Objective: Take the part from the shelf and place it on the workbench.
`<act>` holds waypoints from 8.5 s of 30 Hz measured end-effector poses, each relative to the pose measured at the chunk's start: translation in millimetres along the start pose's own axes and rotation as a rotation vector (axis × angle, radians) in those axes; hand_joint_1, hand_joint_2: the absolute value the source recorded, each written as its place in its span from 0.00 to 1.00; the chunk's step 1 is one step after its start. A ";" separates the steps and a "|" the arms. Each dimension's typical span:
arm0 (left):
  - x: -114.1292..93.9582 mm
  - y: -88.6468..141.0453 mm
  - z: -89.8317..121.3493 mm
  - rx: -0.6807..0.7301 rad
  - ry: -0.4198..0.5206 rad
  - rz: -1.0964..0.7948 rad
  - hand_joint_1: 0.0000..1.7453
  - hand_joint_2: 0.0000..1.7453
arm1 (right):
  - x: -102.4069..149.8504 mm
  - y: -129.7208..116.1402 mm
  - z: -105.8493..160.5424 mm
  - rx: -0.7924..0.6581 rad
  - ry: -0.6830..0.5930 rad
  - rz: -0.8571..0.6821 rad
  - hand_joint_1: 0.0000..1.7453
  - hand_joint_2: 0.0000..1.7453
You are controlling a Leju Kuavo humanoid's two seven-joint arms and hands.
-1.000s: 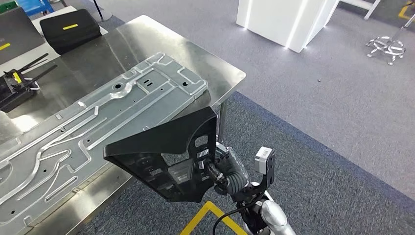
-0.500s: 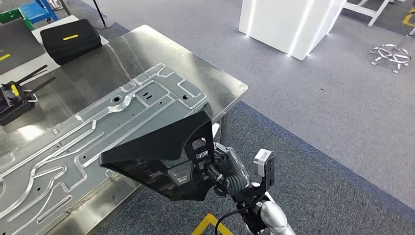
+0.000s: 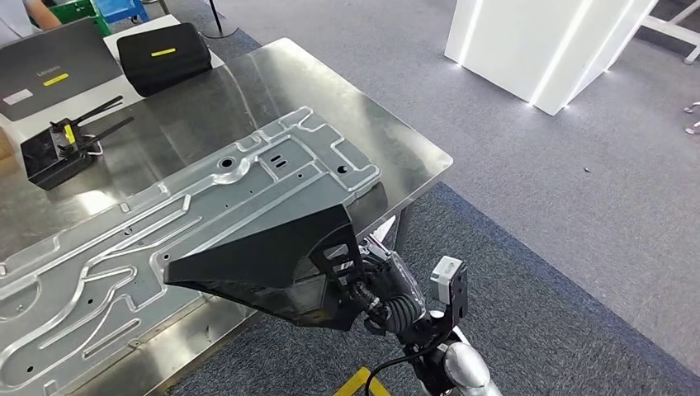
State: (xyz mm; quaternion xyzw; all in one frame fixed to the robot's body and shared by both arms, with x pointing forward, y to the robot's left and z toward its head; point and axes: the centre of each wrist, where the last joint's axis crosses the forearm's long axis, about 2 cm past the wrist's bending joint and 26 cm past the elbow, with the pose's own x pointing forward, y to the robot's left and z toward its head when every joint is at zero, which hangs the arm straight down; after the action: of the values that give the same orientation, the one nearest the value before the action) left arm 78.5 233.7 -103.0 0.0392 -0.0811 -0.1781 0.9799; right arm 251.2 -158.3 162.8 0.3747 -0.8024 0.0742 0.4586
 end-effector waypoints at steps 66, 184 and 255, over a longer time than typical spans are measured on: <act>11.8 -7.2 1.9 -0.039 -0.003 -0.065 0.00 1.00 | 58.1 -75.4 -130.6 -0.007 0.035 0.067 1.00 1.00; 38.2 -25.1 8.0 -0.030 -0.101 -0.272 0.00 0.00 | 24.0 -80.9 -109.8 -0.481 -0.112 1.842 0.00 0.00; 34.5 -33.2 9.1 -0.072 -0.102 -0.249 0.00 0.00 | 63.6 -143.7 -208.4 -0.345 -0.075 2.528 0.00 0.00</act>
State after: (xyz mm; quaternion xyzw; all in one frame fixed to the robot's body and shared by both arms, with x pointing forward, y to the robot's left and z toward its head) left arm 97.3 190.0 -92.5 0.0048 -0.1190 -0.3027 0.9456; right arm 470.2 -197.5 299.4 -0.7090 -0.6105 0.3418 0.0886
